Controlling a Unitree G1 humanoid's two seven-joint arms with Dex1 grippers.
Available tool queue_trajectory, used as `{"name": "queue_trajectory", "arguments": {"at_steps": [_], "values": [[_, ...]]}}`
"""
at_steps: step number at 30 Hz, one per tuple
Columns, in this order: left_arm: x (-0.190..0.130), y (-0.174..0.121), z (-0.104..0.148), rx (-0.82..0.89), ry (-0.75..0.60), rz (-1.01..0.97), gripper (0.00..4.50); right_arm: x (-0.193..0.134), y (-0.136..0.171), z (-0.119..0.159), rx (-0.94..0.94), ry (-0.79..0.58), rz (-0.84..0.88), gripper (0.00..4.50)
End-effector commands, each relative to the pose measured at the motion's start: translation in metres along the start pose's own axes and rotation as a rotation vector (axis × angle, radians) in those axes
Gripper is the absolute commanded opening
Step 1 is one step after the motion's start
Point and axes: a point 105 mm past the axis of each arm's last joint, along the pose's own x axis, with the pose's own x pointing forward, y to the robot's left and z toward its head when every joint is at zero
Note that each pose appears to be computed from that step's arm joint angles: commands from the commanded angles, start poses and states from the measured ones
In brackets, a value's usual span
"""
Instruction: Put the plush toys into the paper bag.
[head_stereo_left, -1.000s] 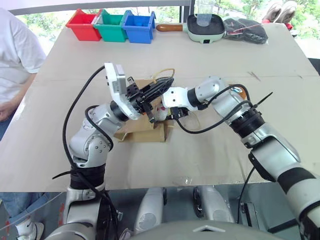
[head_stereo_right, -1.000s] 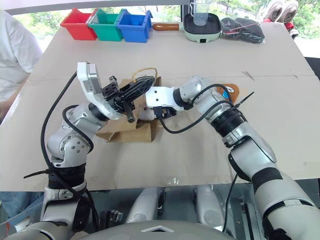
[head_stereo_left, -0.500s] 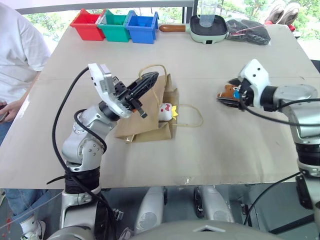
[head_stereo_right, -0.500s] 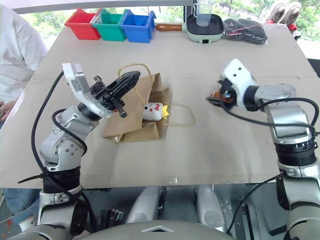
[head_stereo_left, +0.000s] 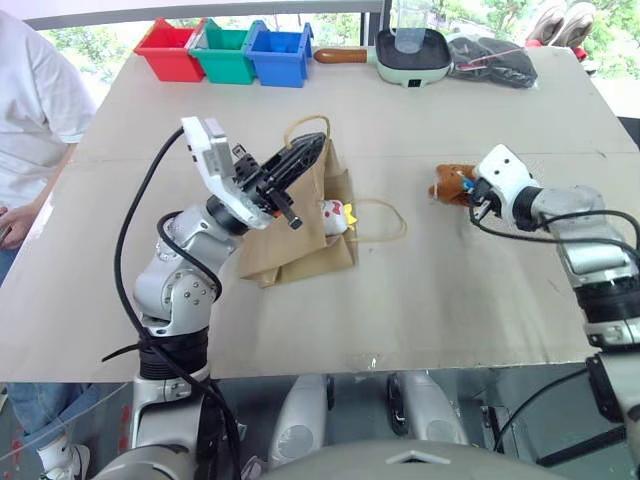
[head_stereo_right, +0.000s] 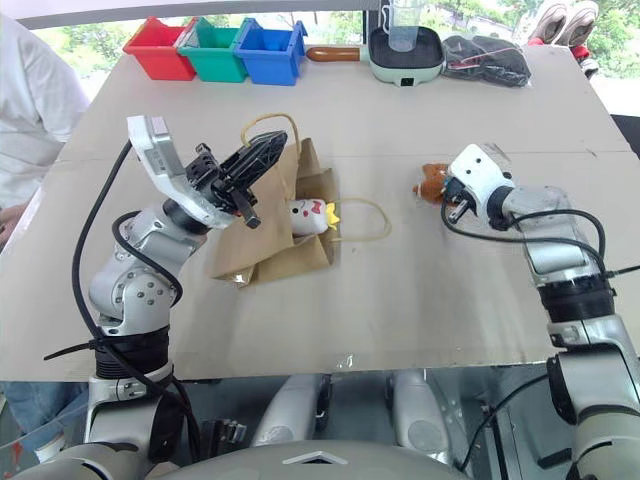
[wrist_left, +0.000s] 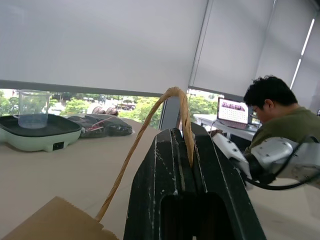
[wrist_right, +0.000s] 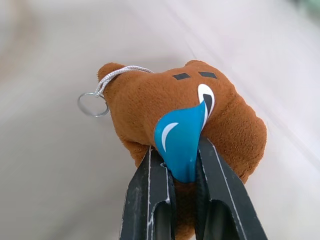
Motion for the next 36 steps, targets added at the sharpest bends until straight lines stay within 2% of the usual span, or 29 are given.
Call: {"name": "queue_trajectory", "arguments": {"at_steps": [1,6,11,13,16,19,22,29,36], "values": [[0.005,-0.006,0.011,0.001,-0.032,-0.045,0.00,-0.004,0.023,0.061,-0.205,-0.197,0.087,0.02],[0.013,-0.007,0.009,-0.010,-0.030,-0.074,0.00,0.026,0.083,0.097,-0.363,-0.301,0.296,0.02],[0.018,-0.008,0.009,-0.013,-0.025,-0.103,0.00,0.060,0.106,0.114,-0.486,-0.337,0.394,0.02],[0.017,-0.014,0.001,-0.006,0.006,-0.131,0.00,0.081,0.117,0.123,-0.523,-0.356,0.450,0.02],[0.013,-0.018,-0.006,-0.007,0.025,-0.134,0.00,0.096,0.132,0.130,-0.554,-0.386,0.548,0.98],[0.006,-0.014,-0.008,0.021,0.030,-0.093,0.00,0.099,0.134,0.130,-0.558,-0.416,0.562,2.42],[-0.004,-0.007,-0.006,0.041,0.019,-0.031,0.00,0.098,0.135,0.122,-0.512,-0.424,0.571,3.53],[-0.013,-0.002,0.003,0.057,-0.049,0.019,0.00,0.079,0.110,0.105,-0.302,-0.399,0.501,3.53],[-0.004,0.004,0.014,0.033,-0.133,-0.002,0.00,0.029,0.068,0.087,-0.130,-0.295,0.397,3.53]]}}
